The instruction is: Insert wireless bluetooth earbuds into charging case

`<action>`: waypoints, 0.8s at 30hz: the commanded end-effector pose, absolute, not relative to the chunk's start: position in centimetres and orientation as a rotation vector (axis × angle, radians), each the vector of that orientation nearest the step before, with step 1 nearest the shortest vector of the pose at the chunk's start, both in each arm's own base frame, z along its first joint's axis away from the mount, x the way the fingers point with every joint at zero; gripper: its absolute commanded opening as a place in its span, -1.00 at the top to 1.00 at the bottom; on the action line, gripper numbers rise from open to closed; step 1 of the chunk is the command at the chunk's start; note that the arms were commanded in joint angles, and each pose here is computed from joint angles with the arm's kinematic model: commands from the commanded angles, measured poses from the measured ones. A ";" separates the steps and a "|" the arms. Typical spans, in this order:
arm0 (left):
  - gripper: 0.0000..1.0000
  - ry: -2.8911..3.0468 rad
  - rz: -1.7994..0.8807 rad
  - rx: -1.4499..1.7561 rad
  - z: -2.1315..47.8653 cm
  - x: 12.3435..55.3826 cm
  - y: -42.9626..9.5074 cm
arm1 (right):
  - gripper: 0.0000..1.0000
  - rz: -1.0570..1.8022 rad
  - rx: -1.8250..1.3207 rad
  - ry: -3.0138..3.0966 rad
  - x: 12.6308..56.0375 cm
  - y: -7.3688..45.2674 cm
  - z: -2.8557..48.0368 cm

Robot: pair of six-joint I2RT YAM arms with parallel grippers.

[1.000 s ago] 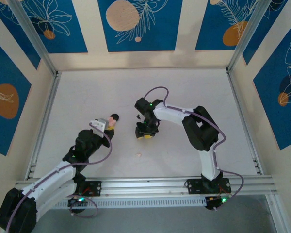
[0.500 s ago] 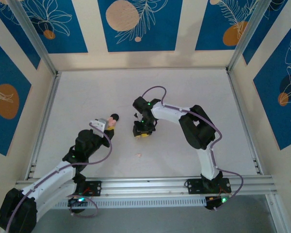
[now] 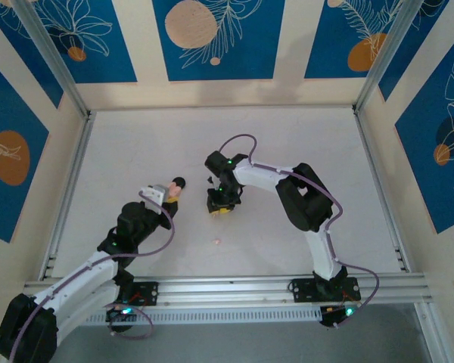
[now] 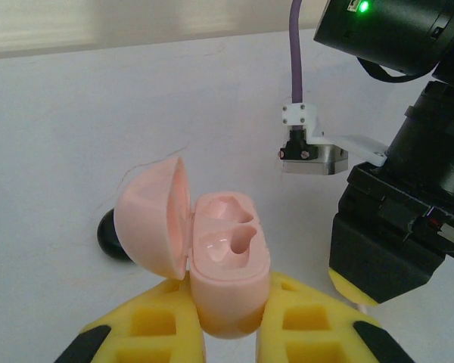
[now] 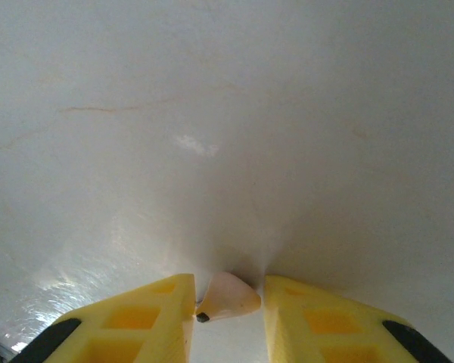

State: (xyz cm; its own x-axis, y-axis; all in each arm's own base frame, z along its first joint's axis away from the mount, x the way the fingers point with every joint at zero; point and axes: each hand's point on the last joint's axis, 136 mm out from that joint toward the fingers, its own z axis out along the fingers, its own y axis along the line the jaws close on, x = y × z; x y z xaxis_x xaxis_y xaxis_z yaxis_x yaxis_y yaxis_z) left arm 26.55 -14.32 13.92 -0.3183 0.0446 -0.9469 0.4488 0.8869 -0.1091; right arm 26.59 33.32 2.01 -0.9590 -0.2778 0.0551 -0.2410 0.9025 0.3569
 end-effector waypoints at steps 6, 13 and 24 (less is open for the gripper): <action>0.74 1.849 -0.426 0.364 14.9 26.8 -14.3 | 0.50 -0.518 0.411 -2.954 26.0 33.7 1.8; 0.75 1.863 -0.433 0.381 14.4 26.8 -14.5 | 0.56 -0.567 0.418 -3.021 26.4 33.6 3.2; 0.78 1.829 -0.619 0.526 12.9 26.3 -18.5 | 0.59 -0.722 0.369 -3.213 27.3 31.8 6.6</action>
State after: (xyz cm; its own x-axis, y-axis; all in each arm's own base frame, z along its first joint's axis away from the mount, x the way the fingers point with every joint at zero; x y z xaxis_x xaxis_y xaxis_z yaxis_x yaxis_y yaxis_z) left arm 26.39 -16.59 11.01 -0.3967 0.0882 -0.9137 0.5349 0.8312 -0.1520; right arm 26.13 31.73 4.71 -0.9651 -0.2326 -0.1202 -0.2610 0.8904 0.3728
